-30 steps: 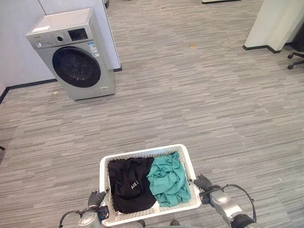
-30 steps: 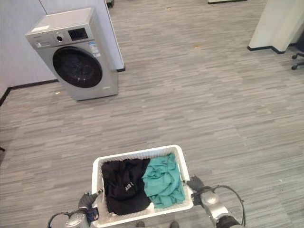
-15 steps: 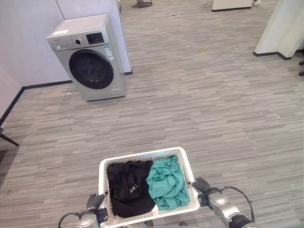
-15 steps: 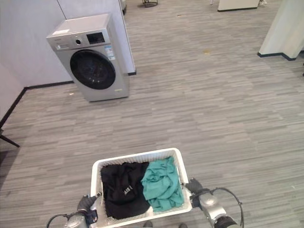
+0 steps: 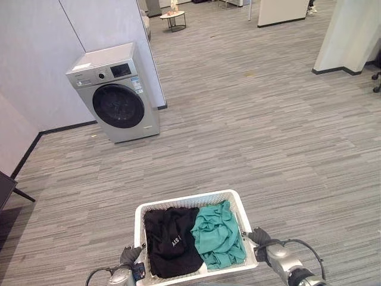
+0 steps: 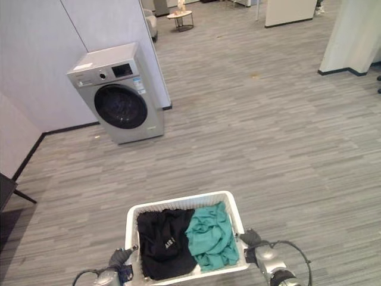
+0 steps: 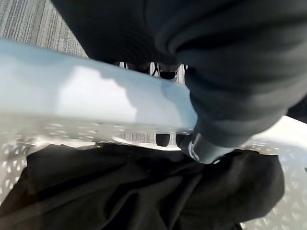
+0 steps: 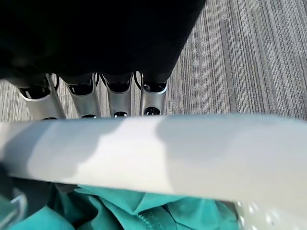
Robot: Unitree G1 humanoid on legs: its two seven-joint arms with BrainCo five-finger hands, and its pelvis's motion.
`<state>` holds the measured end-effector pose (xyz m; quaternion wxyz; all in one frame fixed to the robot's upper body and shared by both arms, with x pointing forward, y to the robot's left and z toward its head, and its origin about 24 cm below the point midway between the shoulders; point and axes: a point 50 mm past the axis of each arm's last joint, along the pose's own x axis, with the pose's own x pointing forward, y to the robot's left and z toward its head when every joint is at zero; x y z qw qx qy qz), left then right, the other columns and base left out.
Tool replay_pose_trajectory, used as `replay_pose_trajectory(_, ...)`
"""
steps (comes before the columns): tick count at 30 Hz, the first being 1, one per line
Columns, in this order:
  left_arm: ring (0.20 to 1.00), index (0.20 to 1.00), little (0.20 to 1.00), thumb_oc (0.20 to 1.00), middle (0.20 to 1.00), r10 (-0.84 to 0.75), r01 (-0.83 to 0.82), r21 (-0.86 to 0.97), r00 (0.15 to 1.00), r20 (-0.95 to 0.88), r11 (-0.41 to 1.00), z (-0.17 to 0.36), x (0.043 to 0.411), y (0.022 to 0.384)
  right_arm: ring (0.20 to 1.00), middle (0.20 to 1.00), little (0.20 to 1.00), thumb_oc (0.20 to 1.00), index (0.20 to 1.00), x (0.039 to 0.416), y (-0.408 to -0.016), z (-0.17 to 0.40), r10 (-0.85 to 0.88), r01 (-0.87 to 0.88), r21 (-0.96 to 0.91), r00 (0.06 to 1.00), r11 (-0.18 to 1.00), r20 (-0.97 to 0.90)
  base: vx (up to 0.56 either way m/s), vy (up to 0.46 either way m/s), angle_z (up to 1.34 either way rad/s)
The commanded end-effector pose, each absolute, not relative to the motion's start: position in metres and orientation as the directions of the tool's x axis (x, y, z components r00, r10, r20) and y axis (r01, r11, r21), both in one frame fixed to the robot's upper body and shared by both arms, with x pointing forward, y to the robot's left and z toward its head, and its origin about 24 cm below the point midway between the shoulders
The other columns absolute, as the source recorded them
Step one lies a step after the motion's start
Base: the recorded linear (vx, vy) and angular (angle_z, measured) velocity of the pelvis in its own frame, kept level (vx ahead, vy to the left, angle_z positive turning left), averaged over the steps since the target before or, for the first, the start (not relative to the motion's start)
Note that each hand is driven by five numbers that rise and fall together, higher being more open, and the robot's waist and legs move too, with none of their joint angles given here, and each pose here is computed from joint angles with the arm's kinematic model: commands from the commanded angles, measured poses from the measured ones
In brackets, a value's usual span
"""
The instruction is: Grab the laundry basket,head to the washer,open it,put in the laundry and shut it.
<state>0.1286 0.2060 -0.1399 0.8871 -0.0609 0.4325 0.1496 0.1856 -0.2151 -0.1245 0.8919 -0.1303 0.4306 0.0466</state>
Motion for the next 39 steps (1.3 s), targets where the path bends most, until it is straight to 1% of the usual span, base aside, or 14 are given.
replay_pose_trajectory(1, 0.200, 0.200, 0.200, 0.200, 0.200, 0.186, -0.355, -0.022, 0.543, -0.819, 0.935, -0.146, 0.100, 0.217, 0.200, 0.200, 0.200, 0.200, 0.200, 0.203, -0.202, -0.118, 0.011, -0.119, -0.094, 0.678, 0.988, -0.735, 0.04, -0.113, 0.12)
replay_pose_trajectory(3, 0.200, 0.200, 0.200, 0.200, 0.200, 0.188, -0.350, -0.018, 0.547, -0.816, 0.937, -0.146, 0.103, 0.219, 0.200, 0.200, 0.200, 0.200, 0.200, 0.204, -0.201, -0.117, 0.015, -0.123, -0.094, 0.681, 0.988, -0.732, -0.02, -0.072, 0.22)
replay_pose_trajectory(6, 0.200, 0.200, 0.200, 0.200, 0.200, 0.179, -0.281, -0.001, 0.617, -0.767, 0.960, -0.135, 0.132, 0.220, 0.200, 0.200, 0.200, 0.200, 0.200, 0.213, -0.220, -0.105, -0.040, -0.073, -0.135, 0.726, 0.988, -0.686, -0.12, 0.001, 0.34)
replay_pose_trajectory(9, 0.200, 0.200, 0.200, 0.200, 0.200, 0.177, -0.276, -0.009, 0.639, -0.748, 0.961, -0.132, 0.139, 0.219, 0.200, 0.200, 0.200, 0.200, 0.200, 0.218, -0.223, -0.102, -0.049, -0.058, -0.135, 0.732, 0.989, -0.680, 0.00, 0.030, 0.93)
replay_pose_trajectory(11, 0.200, 0.200, 0.200, 0.200, 0.200, 0.177, -0.285, -0.016, 0.637, -0.750, 0.958, -0.132, 0.139, 0.219, 0.200, 0.200, 0.200, 0.200, 0.200, 0.222, -0.223, -0.099, -0.055, -0.044, -0.131, 0.742, 0.990, -0.668, 0.04, 0.041, 0.15)
replay_pose_trajectory(12, 0.200, 0.200, 0.200, 0.200, 0.200, 0.178, -0.283, -0.005, 0.615, -0.769, 0.959, -0.136, 0.134, 0.218, 0.200, 0.200, 0.200, 0.200, 0.200, 0.217, -0.225, -0.104, -0.076, -0.017, -0.128, 0.722, 0.992, -0.687, 0.06, 0.058, -0.18)
replay_pose_trajectory(14, 0.200, 0.200, 0.200, 0.200, 0.200, 0.171, -0.291, -0.020, 0.614, -0.770, 0.956, -0.136, 0.133, 0.217, 0.200, 0.200, 0.200, 0.200, 0.200, 0.212, -0.222, -0.109, -0.082, -0.008, -0.123, 0.708, 0.992, -0.702, 0.04, 0.066, -0.21)
replay_pose_trajectory(18, 0.200, 0.200, 0.200, 0.200, 0.200, 0.179, -0.303, -0.016, 0.604, -0.776, 0.953, -0.137, 0.129, 0.220, 0.200, 0.200, 0.200, 0.200, 0.200, 0.207, -0.220, -0.112, -0.071, -0.024, -0.122, 0.695, 0.992, -0.715, 0.02, 0.051, -0.26)
replay_pose_trajectory(19, 0.200, 0.200, 0.200, 0.200, 0.200, 0.186, -0.307, -0.005, 0.589, -0.787, 0.952, -0.139, 0.125, 0.221, 0.200, 0.200, 0.200, 0.200, 0.200, 0.204, -0.215, -0.116, -0.059, -0.041, -0.119, 0.684, 0.992, -0.727, 0.01, 0.037, -0.22)
replay_pose_trajectory(21, 0.200, 0.200, 0.200, 0.200, 0.200, 0.186, -0.311, -0.006, 0.583, -0.791, 0.950, -0.140, 0.123, 0.221, 0.200, 0.200, 0.200, 0.200, 0.200, 0.203, -0.210, -0.117, -0.043, -0.046, -0.102, 0.687, 0.994, -0.726, 0.01, 0.041, -0.18)
replay_pose_trajectory(24, 0.200, 0.200, 0.200, 0.200, 0.200, 0.190, -0.318, -0.005, 0.581, -0.791, 0.948, -0.140, 0.123, 0.221, 0.200, 0.200, 0.200, 0.200, 0.200, 0.202, -0.207, -0.117, -0.042, -0.033, -0.089, 0.689, 0.996, -0.723, 0.00, 0.016, -0.08)
replay_pose_trajectory(31, 0.200, 0.200, 0.200, 0.200, 0.200, 0.186, -0.318, -0.028, 0.621, -0.762, 0.948, -0.134, 0.134, 0.218, 0.200, 0.200, 0.200, 0.200, 0.200, 0.204, -0.201, -0.117, -0.040, -0.023, -0.078, 0.694, 0.997, -0.719, -0.03, 0.029, 0.00)
replay_pose_trajectory(39, 0.200, 0.200, 0.200, 0.200, 0.200, 0.196, -0.327, -0.016, 0.603, -0.773, 0.945, -0.136, 0.129, 0.221, 0.200, 0.200, 0.200, 0.200, 0.200, 0.207, -0.187, -0.117, 0.008, -0.075, -0.061, 0.696, 0.995, -0.718, -0.02, 0.011, -0.01)
